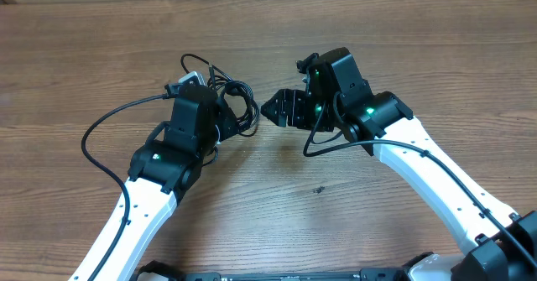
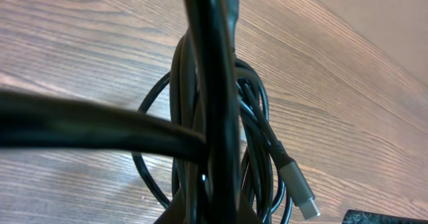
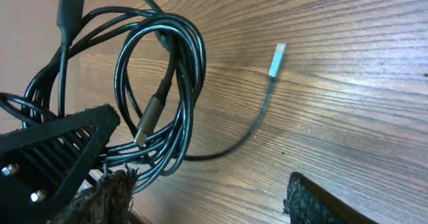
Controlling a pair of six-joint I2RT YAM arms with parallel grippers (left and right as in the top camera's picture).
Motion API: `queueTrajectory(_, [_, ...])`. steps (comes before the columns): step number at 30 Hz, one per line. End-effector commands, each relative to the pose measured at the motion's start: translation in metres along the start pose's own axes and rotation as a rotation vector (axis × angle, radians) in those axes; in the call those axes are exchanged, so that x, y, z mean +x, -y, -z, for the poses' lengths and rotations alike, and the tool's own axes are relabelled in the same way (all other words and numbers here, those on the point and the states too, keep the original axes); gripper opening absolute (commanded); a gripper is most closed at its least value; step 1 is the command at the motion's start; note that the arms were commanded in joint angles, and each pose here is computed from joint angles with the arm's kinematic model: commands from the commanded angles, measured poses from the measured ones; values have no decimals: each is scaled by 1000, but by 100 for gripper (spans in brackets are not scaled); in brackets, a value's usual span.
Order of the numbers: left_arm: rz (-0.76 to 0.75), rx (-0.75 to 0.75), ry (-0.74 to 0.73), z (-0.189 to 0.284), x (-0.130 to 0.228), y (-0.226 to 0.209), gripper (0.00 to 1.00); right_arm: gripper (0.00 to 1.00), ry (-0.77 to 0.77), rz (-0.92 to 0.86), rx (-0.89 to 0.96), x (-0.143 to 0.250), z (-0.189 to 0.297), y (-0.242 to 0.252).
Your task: Untangle cables
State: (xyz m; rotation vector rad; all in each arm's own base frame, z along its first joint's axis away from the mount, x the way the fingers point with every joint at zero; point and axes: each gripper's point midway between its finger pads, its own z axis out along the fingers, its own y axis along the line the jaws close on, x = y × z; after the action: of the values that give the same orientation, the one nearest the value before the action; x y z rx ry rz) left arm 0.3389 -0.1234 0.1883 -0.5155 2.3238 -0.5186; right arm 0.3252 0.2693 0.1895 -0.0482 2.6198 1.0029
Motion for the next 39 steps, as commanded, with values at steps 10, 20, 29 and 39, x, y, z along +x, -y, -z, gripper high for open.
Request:
queueTrajectory(10, [-24, 228, -12, 10, -9, 48, 4, 45, 30, 27, -31, -6, 11, -14])
queueTrajectory(20, [-59, 304, -81, 13, 3, 61, 4, 36, 31, 28, -31, -6, 11, -14])
queueTrajectory(29, [-114, 373, -136, 18, 14, 71, 4, 13, 30, 27, -31, -6, 11, -14])
queueTrajectory(39, [-103, 284, -83, 12, 6, 56, 4, 4, 5, 13, -12, 0, 11, -9])
